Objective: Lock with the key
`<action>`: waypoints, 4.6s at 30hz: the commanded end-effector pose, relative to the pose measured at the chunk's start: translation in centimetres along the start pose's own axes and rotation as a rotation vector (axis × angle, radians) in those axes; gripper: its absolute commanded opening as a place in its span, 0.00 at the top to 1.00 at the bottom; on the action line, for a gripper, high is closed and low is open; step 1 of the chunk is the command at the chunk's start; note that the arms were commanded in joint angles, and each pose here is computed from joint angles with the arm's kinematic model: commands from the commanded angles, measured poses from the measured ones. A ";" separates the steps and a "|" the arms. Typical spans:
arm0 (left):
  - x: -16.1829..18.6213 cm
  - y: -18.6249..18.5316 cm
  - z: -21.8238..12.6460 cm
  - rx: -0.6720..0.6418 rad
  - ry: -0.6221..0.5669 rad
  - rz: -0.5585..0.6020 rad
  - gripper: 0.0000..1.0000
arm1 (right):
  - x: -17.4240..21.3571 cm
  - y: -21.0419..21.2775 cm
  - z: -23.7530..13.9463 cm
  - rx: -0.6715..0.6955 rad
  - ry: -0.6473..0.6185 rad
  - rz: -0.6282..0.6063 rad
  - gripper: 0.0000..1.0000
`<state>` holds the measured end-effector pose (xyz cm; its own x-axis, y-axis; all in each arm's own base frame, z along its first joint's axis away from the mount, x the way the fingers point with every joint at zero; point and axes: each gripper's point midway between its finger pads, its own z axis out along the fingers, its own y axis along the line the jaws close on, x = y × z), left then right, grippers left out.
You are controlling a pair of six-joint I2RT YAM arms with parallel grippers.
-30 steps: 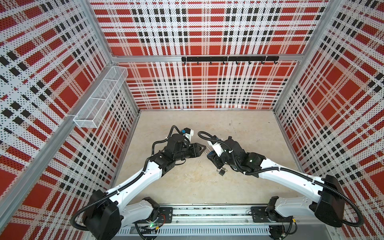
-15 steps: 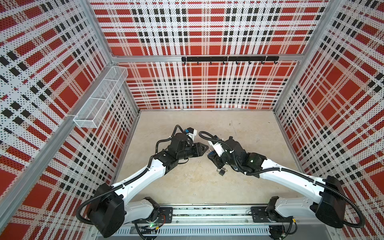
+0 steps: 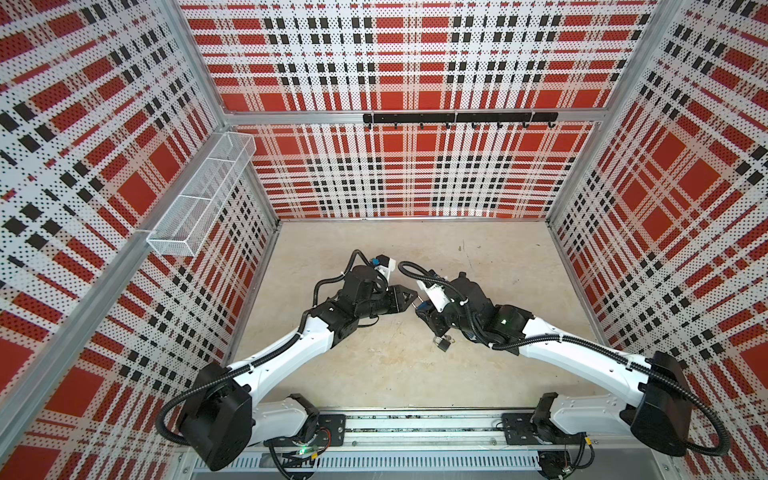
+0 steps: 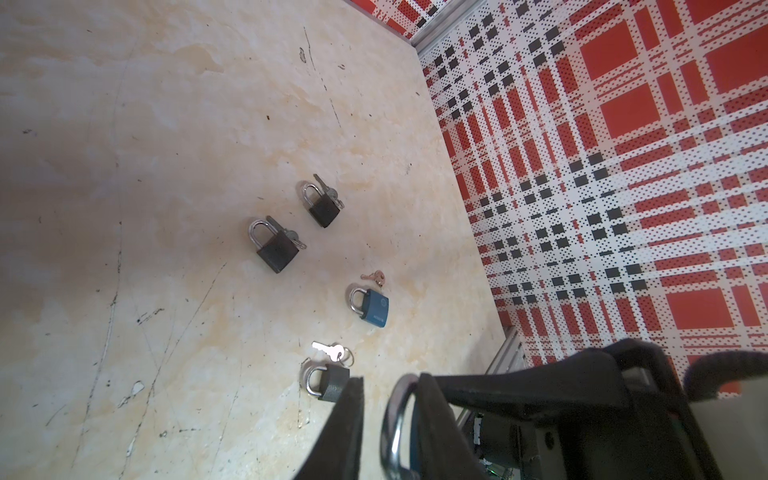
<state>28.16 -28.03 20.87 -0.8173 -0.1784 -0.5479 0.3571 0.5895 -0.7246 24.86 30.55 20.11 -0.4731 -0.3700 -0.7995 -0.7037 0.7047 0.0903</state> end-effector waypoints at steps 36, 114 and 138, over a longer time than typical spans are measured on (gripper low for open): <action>-4.1 -4.1 -1.3 0.149 -0.152 -0.031 1.00 | -4.7 -1.6 -3.4 -0.054 -0.233 0.117 0.38; -12.3 -13.6 -7.2 0.446 -0.385 -0.286 1.00 | -15.7 -3.4 -8.2 -0.428 -0.648 -0.030 0.75; -12.2 -11.1 -9.1 0.376 -0.408 -0.223 0.54 | -15.6 -3.0 -8.4 -0.503 -0.522 0.107 1.00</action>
<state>30.88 -26.65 38.11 -0.7009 -0.5974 -0.3896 0.3468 0.1919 -0.9181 30.06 29.06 35.86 -0.3081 0.0972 -0.9464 -0.8820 0.3438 0.3224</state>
